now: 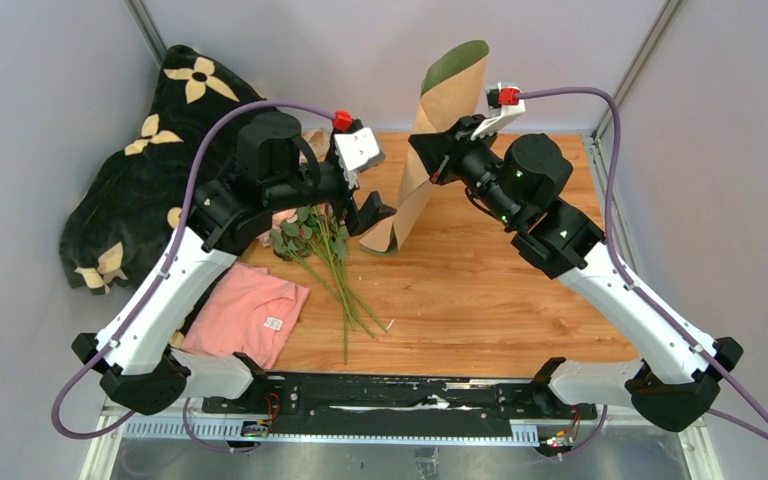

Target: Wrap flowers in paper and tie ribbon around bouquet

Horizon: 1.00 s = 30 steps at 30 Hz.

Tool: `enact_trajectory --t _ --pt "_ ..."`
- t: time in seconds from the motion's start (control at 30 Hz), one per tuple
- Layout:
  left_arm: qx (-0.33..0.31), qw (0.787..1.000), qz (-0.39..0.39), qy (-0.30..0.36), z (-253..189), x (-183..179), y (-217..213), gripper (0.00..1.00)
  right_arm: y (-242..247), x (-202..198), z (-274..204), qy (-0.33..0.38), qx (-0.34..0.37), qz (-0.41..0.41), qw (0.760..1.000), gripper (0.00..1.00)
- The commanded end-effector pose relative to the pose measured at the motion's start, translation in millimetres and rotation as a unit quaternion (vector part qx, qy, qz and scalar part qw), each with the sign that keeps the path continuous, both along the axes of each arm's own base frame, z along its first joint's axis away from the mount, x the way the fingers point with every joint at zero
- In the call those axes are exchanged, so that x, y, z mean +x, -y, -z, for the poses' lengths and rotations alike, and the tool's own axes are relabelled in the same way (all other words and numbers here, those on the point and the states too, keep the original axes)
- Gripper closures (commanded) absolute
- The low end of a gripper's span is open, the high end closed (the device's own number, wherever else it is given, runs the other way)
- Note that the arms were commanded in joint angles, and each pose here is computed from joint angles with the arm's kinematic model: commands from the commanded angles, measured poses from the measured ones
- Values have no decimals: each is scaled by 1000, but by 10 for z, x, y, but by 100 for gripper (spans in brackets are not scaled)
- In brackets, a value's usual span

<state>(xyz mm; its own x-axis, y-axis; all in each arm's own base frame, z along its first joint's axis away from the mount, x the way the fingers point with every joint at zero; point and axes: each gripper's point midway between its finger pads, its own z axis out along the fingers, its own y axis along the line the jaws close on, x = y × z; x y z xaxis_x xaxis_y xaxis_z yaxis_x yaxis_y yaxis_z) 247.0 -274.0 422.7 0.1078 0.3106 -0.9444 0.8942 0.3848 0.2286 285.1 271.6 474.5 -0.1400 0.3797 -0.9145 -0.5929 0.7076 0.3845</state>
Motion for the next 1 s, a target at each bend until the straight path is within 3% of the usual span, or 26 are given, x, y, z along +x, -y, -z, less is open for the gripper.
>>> enact_trajectory --t 0.0,0.17,0.43,0.63,0.87,0.97 --pt "65 998 1 15 275 -37 -113 0 54 -71 -438 47 30 13 998 100" --pt "137 989 -35 33 541 -30 -428 0 202 -142 -705 77 36 27 996 100" --pt "153 988 -12 7 1087 -24 -334 9 276 -87 -842 89 35 52 994 100" --pt "147 987 -30 48 1049 78 -367 35 334 -54 -824 84 27 70 994 100" --pt "170 984 -1 52 943 -140 -581 26 376 -16 -814 85 8 85 993 100" --pt "162 984 -6 69 777 -137 -675 27 367 -9 -803 84 3 85 993 100"
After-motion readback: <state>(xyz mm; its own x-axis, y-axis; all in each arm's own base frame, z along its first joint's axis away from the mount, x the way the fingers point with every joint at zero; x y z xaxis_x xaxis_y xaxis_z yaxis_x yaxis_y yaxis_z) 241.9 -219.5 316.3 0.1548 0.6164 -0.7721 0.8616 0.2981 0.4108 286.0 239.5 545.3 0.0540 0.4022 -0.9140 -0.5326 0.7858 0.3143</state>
